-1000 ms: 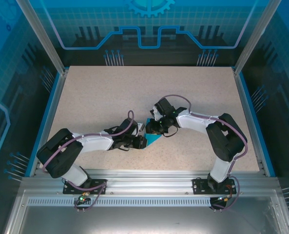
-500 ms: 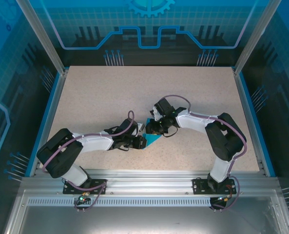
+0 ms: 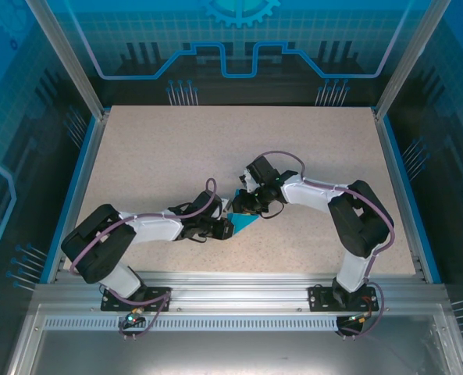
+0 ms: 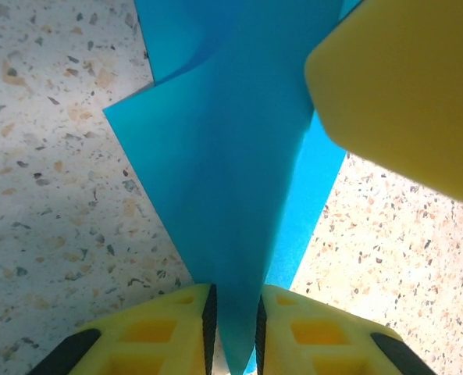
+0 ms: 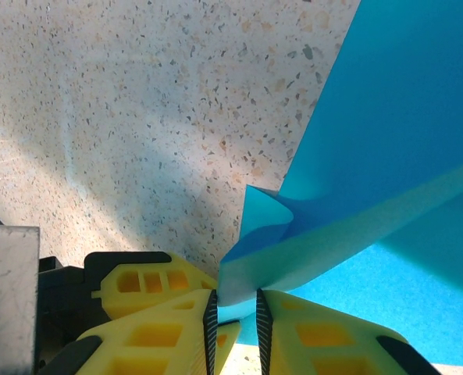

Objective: Fold a paper plane with a square sheet of paper (pick it up from the middle)
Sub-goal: Fourth fold the wing at the center of the table.

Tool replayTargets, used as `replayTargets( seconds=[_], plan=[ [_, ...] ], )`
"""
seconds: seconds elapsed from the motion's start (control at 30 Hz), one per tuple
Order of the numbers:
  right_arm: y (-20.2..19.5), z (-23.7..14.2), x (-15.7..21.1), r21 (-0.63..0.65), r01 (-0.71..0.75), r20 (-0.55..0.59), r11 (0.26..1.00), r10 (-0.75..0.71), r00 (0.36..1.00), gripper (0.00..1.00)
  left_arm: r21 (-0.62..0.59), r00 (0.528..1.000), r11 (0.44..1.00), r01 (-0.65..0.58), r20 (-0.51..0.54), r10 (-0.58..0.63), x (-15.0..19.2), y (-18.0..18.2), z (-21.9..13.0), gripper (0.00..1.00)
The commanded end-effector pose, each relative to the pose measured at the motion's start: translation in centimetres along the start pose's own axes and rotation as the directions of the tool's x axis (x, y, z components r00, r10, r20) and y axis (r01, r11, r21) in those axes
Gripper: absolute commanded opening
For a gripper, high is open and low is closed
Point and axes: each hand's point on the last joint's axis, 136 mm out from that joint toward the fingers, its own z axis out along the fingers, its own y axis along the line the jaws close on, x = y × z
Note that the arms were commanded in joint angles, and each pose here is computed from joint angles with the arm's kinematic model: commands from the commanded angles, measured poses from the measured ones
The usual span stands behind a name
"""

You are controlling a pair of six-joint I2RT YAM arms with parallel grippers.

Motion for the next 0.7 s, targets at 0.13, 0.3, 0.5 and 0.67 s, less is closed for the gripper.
replayTargets(
  seconds=[0.13, 0.3, 0.5, 0.67],
  plan=[
    [-0.3, 0.4, 0.0, 0.015, -0.011, -0.023, 1.0, 0.011, 1.0, 0.23, 0.001, 1.0, 1.0, -0.011, -0.013, 0.011, 0.3, -0.1, 0.1, 0.22],
    [-0.5, 0.8, 0.1, 0.021, -0.013, -0.031, 1.0, 0.014, 0.999, 0.22, 0.013, 1.0, 1.0, -0.002, -0.005, 0.002, 0.3, -0.3, 0.0, 0.15],
    [-0.6, 1.1, 0.0, 0.026, -0.012, -0.038, 1.0, 0.013, 0.999, 0.22, 0.015, 1.0, 1.0, 0.014, -0.009, -0.014, 0.8, 0.0, 0.2, 0.07],
    [-0.6, 1.4, -0.3, 0.029, -0.011, -0.04, 1.0, 0.012, 0.999, 0.22, 0.012, 1.0, 1.0, 0.021, -0.013, -0.021, 1.0, 0.2, 0.3, 0.06]
  ],
)
